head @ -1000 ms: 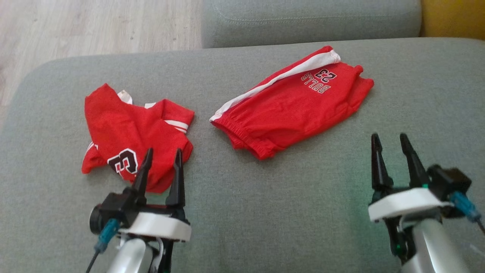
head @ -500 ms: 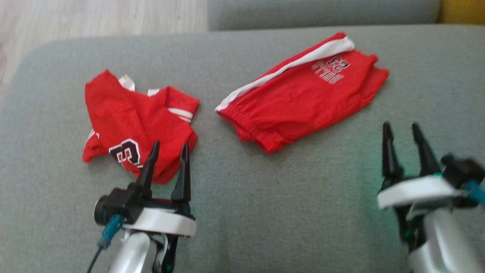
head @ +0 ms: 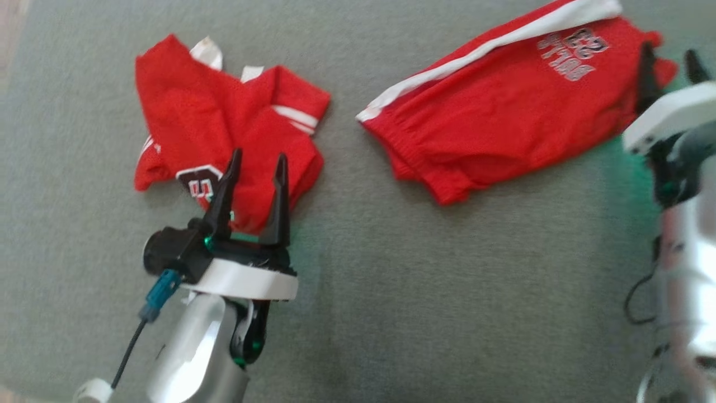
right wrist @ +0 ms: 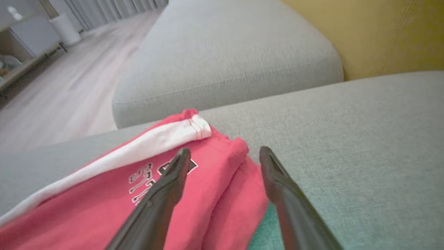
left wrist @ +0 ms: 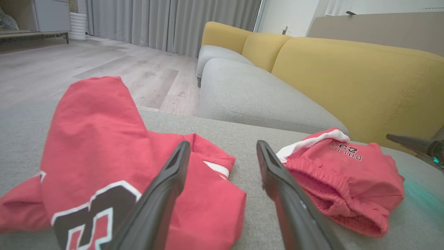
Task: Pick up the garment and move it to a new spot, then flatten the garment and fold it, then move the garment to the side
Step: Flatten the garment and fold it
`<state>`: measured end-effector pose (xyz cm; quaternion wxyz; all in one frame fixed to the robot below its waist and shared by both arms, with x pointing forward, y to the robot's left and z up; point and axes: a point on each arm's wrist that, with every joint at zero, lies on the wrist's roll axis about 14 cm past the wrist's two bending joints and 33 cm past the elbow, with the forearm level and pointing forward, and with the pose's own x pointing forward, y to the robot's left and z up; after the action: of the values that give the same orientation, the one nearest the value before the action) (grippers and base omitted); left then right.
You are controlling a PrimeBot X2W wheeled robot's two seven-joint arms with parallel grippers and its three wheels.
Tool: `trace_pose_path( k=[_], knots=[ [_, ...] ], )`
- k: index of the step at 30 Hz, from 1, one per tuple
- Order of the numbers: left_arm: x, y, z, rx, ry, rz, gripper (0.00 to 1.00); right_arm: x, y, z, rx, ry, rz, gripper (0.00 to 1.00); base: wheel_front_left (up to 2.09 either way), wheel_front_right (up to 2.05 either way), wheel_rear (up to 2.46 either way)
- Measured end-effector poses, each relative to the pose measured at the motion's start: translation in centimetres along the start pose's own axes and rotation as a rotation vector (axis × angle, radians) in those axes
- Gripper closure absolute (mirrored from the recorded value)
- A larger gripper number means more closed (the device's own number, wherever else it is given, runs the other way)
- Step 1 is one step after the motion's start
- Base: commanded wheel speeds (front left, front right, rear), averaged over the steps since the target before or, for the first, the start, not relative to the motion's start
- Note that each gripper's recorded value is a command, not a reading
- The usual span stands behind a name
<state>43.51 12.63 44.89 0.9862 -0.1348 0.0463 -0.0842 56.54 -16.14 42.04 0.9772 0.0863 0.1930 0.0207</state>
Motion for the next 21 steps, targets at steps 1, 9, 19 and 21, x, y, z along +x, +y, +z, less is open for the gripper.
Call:
trace_pose_path(
  k=[1, 9, 19, 21],
  knots=[
    [0.1, 0.1, 0.0, -0.005, -0.001, 0.001, 0.00, 0.7, -0.2, -0.4, -0.012, 0.032, -0.006, 0.00, 0.00, 0.00, 0.00],
    [0.7, 1.5, -0.3, -0.010, 0.009, 0.037, 0.00, 4.6, -1.6, -3.6, -0.133, 0.214, -0.047, 0.00, 0.00, 0.00, 0.00],
    [0.8, 1.9, -0.3, -0.016, 0.006, 0.057, 0.00, 5.3, -1.5, -4.7, -0.180, 0.299, -0.049, 1.00, 0.00, 0.00, 0.00],
    [0.9, 1.7, -0.2, -0.017, 0.005, 0.053, 0.00, 5.1, -1.5, -4.8, -0.189, 0.305, -0.045, 1.00, 0.00, 0.00, 0.00]
  ],
)
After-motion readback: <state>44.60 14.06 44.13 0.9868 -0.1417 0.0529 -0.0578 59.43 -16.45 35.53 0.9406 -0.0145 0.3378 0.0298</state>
